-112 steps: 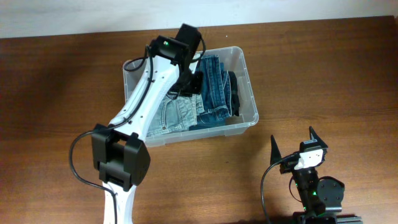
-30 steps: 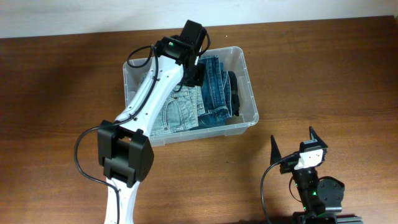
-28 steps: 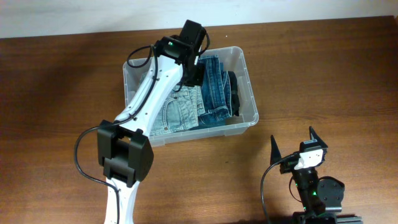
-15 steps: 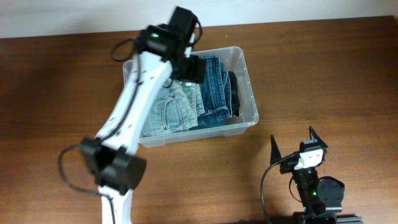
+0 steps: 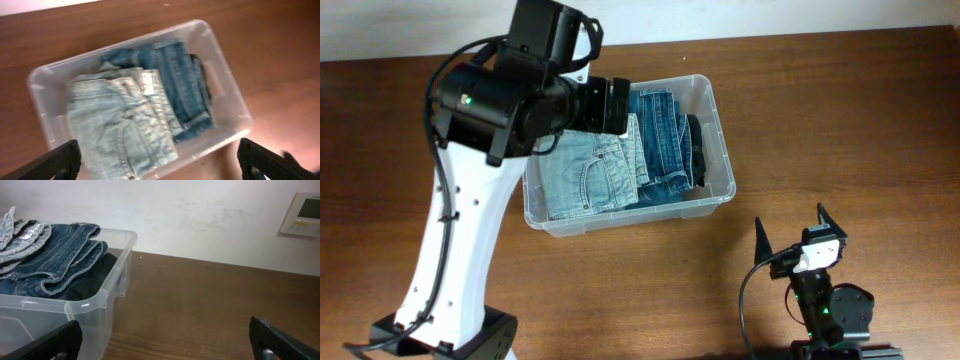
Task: Pack container
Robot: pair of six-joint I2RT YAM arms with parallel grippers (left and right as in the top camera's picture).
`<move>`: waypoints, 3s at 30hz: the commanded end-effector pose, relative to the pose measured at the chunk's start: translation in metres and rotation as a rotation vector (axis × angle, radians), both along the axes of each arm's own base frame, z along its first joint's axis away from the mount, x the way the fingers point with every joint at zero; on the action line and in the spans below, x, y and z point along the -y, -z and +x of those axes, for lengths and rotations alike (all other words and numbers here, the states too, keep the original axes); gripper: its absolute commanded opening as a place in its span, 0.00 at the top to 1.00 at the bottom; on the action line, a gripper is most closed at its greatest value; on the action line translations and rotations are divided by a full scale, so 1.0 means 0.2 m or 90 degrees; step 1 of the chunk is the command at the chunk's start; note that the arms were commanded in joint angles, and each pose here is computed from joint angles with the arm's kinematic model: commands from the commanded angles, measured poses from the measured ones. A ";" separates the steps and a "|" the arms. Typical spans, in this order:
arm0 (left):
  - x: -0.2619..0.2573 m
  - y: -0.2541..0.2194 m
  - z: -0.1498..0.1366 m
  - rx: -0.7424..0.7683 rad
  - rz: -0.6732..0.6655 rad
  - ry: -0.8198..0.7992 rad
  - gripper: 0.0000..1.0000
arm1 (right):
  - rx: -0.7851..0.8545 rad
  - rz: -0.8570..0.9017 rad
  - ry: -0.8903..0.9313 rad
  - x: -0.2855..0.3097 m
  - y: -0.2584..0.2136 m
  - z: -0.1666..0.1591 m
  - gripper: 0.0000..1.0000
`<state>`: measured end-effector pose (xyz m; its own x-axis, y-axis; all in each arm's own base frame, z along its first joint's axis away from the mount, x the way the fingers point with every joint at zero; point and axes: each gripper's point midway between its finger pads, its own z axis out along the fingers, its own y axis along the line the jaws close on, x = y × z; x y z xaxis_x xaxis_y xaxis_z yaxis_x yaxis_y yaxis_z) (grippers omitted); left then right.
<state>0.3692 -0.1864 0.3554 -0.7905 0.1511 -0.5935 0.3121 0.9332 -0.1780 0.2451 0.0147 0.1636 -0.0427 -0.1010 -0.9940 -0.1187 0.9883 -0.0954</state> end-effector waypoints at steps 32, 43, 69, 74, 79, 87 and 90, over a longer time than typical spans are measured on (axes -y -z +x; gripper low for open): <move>0.16 -0.02 -0.47 -0.138 -0.081 0.207 0.01 | -0.001 0.001 -0.003 0.00 0.01 0.00 0.02; 0.31 -0.08 -0.51 0.041 -0.006 0.440 0.01 | -0.001 0.001 -0.003 0.00 0.01 0.00 0.02; -0.41 0.58 -0.76 0.442 -0.091 0.118 0.01 | -0.001 0.001 -0.003 0.00 0.01 0.00 0.02; -0.53 0.64 -0.75 0.516 -0.069 0.058 0.01 | -0.001 0.001 -0.003 0.00 0.01 0.00 0.01; -0.61 0.70 -0.71 0.578 -0.049 0.018 0.01 | -0.001 0.001 -0.003 0.00 0.01 0.00 0.01; -0.62 0.74 -0.70 0.627 -0.045 0.012 0.01 | -0.001 0.001 -0.003 0.00 0.01 0.00 0.02; -0.66 0.77 -0.69 0.628 -0.031 -0.016 0.01 | -0.001 0.001 -0.003 0.00 0.01 0.00 0.01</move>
